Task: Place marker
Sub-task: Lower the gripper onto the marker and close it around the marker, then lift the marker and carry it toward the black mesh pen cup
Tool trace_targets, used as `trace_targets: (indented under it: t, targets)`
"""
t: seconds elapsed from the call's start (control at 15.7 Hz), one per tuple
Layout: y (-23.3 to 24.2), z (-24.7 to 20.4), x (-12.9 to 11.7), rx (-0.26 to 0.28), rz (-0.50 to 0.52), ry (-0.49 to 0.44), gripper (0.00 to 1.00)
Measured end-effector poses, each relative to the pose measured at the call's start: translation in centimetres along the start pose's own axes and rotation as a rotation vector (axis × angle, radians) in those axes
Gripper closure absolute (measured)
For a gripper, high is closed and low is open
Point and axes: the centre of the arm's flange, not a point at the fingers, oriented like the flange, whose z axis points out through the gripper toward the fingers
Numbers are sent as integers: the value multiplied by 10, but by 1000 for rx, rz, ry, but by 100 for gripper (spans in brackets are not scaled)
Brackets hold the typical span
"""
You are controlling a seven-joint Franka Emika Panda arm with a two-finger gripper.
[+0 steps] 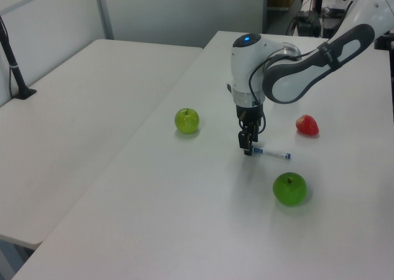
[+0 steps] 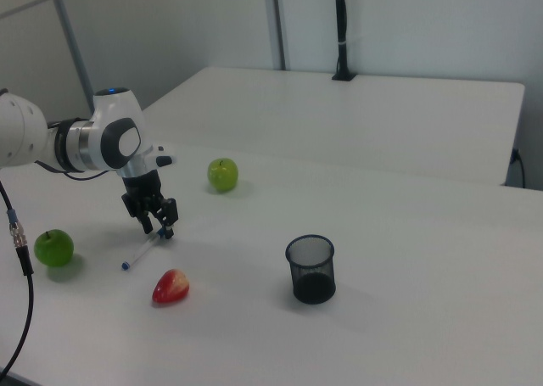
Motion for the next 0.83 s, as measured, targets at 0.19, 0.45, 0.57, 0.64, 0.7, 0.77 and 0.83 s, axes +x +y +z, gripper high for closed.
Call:
trace_targets:
  t: [0.19, 0.45, 0.57, 0.64, 0.7, 0.77, 0.83]
  targets:
    - [0, 1, 0, -1, 0, -2, 44]
    - [0, 1, 0, -1, -1, -1, 59]
    - [-1, 1, 0, 0, -1, 0, 72]
    - [-1, 1, 0, 0, -1, 0, 72]
    - [-1, 1, 0, 0, -2, 0, 80]
    - [-1, 0, 0, 0, -1, 0, 82]
    - [-1, 0, 0, 0, -1, 0, 82]
